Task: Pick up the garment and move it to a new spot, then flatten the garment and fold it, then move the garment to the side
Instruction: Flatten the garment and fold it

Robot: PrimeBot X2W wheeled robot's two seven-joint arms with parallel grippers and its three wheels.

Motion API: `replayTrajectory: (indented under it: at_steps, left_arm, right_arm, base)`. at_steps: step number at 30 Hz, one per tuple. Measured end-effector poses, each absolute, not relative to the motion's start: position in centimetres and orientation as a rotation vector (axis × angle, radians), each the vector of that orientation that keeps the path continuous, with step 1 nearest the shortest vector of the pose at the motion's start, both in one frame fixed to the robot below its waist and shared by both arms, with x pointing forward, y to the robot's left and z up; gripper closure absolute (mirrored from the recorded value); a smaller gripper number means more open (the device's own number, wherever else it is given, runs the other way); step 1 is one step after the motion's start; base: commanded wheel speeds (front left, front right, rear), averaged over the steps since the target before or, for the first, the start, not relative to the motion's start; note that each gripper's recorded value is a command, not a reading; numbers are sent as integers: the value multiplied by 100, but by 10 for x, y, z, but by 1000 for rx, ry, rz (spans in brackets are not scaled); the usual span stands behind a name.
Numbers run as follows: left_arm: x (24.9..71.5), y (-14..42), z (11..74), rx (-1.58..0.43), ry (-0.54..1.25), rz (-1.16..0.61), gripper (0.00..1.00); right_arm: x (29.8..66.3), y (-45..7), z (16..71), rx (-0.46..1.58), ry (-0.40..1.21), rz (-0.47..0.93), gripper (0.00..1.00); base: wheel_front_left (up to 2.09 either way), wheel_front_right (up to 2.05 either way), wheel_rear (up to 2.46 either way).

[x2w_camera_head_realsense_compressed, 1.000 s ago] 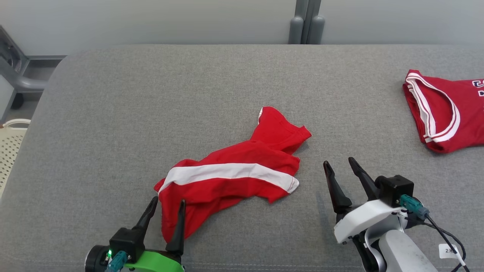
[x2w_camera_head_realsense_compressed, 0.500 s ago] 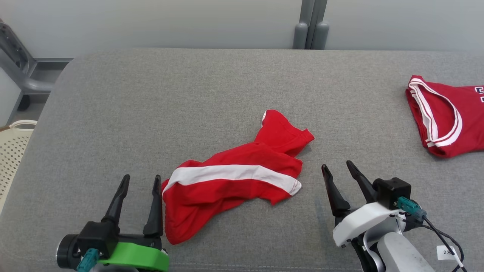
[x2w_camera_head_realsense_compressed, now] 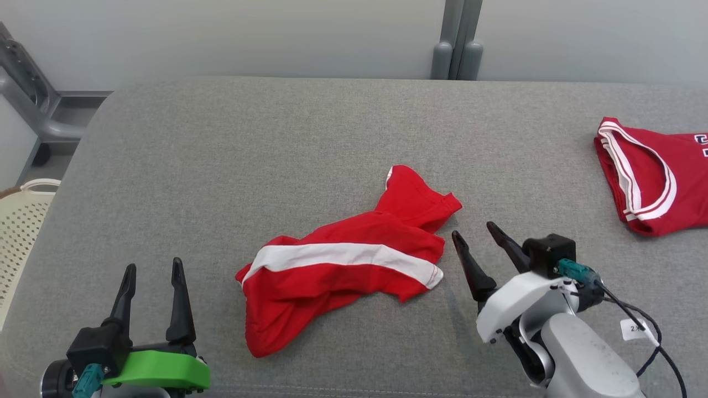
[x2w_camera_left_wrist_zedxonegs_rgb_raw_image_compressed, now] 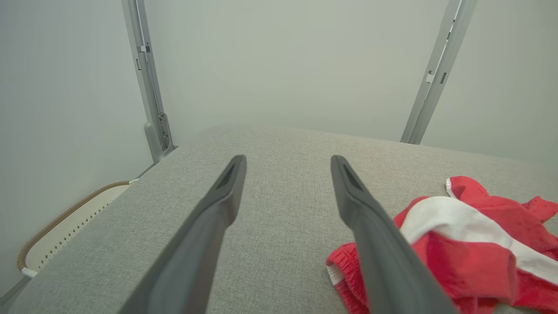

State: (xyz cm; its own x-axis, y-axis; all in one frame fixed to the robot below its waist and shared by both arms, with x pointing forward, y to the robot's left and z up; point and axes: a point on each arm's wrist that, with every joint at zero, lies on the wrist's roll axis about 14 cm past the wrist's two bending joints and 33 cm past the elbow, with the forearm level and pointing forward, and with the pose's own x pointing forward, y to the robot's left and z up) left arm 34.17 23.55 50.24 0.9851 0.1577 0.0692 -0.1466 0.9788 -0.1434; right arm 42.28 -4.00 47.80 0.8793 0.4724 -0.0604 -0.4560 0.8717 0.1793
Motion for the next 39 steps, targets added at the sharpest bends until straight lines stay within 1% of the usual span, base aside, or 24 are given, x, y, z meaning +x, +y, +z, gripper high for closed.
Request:
replayTrajectory:
  at_steps: [10,18,27,39]
  left_arm:
    - [336,242,503,-142,-82,175,0]
    - [340,241,500,-170,-74,184,0]
    - [340,247,497,-187,-61,215,0]
    - [338,255,485,-198,-20,262,0]
  right_arm:
    - [461,-27,484,85,174,536,0]
    - [499,-6,479,5,297,579,0]
    - [516,19,458,-52,435,623,0]
    - [515,21,398,-186,673,638,0]
  base:
    - [0,0,0]
    - [0,0,0]
    - [0,0,0]
    - [0,0,0]
